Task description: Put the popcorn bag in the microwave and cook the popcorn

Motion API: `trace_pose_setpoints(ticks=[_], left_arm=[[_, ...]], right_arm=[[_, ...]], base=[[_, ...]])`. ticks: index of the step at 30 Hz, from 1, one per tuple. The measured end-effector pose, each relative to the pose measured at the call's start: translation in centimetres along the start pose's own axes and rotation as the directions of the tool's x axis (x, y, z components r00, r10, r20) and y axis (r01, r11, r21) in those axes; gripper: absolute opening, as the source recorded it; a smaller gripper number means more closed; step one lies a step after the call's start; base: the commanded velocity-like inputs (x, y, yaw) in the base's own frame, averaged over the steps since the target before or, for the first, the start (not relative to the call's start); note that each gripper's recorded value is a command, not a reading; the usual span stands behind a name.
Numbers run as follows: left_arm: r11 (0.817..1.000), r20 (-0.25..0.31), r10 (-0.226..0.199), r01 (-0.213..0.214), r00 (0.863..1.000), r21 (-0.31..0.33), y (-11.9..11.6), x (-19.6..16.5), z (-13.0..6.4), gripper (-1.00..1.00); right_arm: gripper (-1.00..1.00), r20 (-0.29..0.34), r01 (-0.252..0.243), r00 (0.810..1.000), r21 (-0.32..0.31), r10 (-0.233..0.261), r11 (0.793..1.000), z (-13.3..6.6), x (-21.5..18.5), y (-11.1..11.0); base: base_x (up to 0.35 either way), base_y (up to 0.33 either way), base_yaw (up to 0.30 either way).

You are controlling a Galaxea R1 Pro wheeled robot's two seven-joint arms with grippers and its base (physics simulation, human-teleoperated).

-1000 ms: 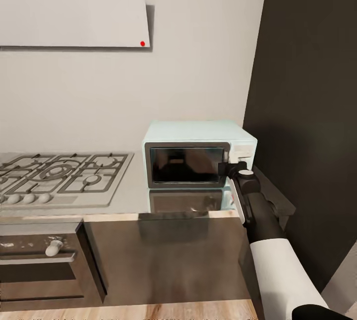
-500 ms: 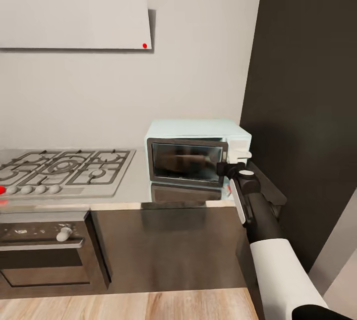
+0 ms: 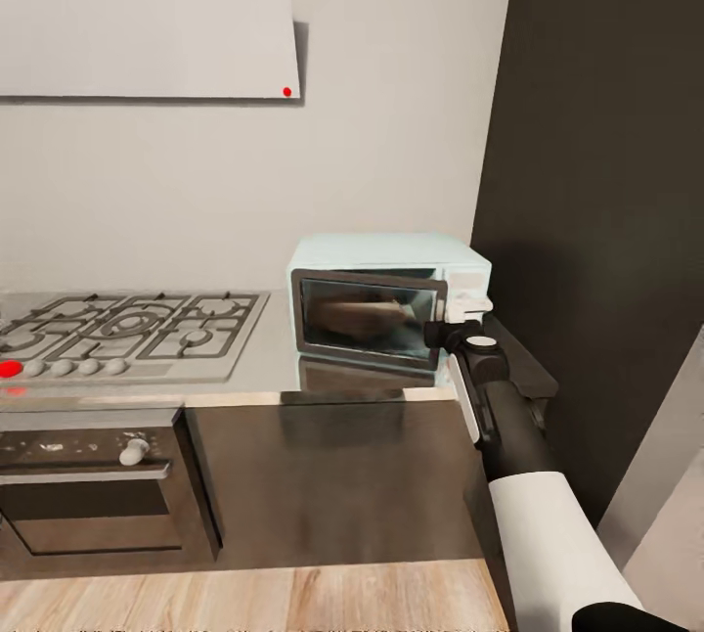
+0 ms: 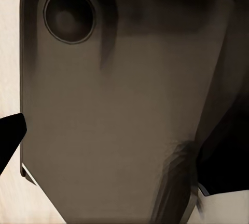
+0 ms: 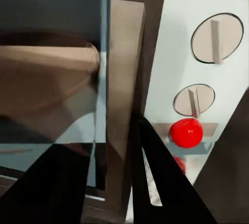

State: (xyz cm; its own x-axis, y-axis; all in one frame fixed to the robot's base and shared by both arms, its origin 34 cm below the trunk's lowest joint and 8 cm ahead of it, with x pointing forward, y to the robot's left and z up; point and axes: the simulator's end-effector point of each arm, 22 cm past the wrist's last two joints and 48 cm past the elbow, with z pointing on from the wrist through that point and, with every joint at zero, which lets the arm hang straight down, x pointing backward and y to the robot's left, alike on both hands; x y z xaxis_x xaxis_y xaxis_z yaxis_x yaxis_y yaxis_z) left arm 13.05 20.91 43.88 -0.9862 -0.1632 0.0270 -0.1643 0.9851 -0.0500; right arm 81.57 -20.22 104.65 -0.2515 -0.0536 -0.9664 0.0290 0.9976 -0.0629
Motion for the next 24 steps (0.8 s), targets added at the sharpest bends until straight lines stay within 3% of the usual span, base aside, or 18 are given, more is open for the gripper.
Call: trace_pose_setpoints(ticks=[4,5,18,24], left_arm=[[1.000,0.001,0.000,0.000,1.000,0.000,0.0,0.0,0.0,1.00],[1.000,0.001,0.001,-0.001,1.000,0.000,0.0,0.0,0.0,1.00],[1.000,0.001,0.001,-0.001,1.000,0.000,0.0,0.0,0.0,1.00],[1.000,0.001,0.001,-0.001,1.000,0.000,0.0,0.0,0.0,1.00]], right_arm=[[-1.00,0.001,-0.011,1.000,-0.011,0.011,1.000,0.0,0.0,0.3],[1.00,0.001,-0.011,1.000,-0.012,0.011,1.000,0.0,0.0,0.3],[1.00,-0.008,0.013,1.000,0.008,-0.013,1.000,-0.2,0.0,-0.8],[1.00,-0.075,0.012,0.997,-0.033,-0.015,0.999,-0.4,1.3,-0.5]], base=[[-0.073,0.000,0.000],[0.000,0.000,0.000],[0.000,0.000,0.000],[0.000,0.000,0.000]])
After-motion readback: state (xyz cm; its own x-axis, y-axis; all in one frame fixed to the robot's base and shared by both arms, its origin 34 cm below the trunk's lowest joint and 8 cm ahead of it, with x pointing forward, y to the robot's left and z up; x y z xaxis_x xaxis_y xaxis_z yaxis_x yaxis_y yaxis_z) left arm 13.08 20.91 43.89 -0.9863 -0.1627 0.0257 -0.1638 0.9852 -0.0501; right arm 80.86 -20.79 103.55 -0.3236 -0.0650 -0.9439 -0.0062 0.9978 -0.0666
